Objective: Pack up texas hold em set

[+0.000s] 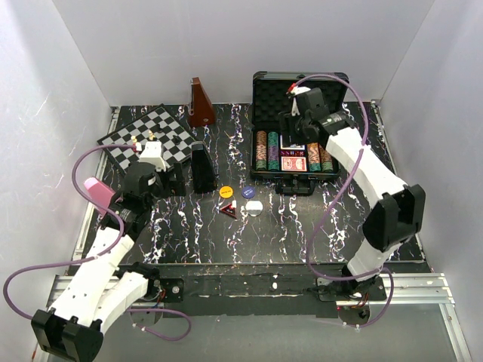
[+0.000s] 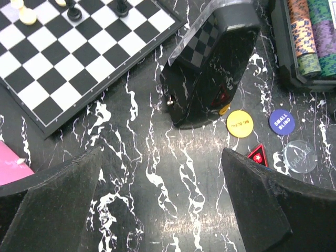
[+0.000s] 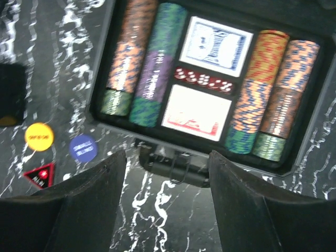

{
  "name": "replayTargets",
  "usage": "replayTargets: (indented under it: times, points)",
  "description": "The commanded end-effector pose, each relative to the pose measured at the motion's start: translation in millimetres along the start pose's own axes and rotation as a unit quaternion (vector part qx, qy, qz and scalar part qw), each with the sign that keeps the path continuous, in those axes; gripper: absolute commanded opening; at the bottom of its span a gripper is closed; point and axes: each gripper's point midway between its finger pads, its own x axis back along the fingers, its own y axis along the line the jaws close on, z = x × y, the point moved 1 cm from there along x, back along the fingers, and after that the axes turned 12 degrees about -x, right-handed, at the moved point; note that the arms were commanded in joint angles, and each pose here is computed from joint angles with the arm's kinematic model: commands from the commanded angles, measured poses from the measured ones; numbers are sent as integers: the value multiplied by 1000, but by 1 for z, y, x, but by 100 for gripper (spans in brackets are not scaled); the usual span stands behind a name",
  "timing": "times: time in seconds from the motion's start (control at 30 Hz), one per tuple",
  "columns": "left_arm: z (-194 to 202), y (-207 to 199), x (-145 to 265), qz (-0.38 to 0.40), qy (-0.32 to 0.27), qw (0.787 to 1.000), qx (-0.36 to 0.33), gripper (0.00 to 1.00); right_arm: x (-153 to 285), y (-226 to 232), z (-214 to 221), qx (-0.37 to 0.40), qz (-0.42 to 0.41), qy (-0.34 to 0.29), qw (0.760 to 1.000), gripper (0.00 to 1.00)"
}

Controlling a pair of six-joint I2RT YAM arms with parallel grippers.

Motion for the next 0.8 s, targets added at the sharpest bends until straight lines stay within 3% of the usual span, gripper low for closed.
replayTargets:
  times: [0.0, 0.2, 0.47, 0.77]
  points:
    - [-46, -2, -1, 10, -51, 999, -13, 98, 24, 28, 19, 16, -20, -9, 1000, 70]
    - [-79, 0, -16, -1, -82, 997, -11, 98, 35, 89, 86, 16, -84, 35, 996, 69]
    - [-44, 4, -22, -16, -43, 999, -27, 98, 7, 135, 187, 17, -72, 135, 988, 71]
    - [-43, 0, -26, -6, -39, 999, -24, 98, -30, 136, 221, 36, -22, 168, 985, 81]
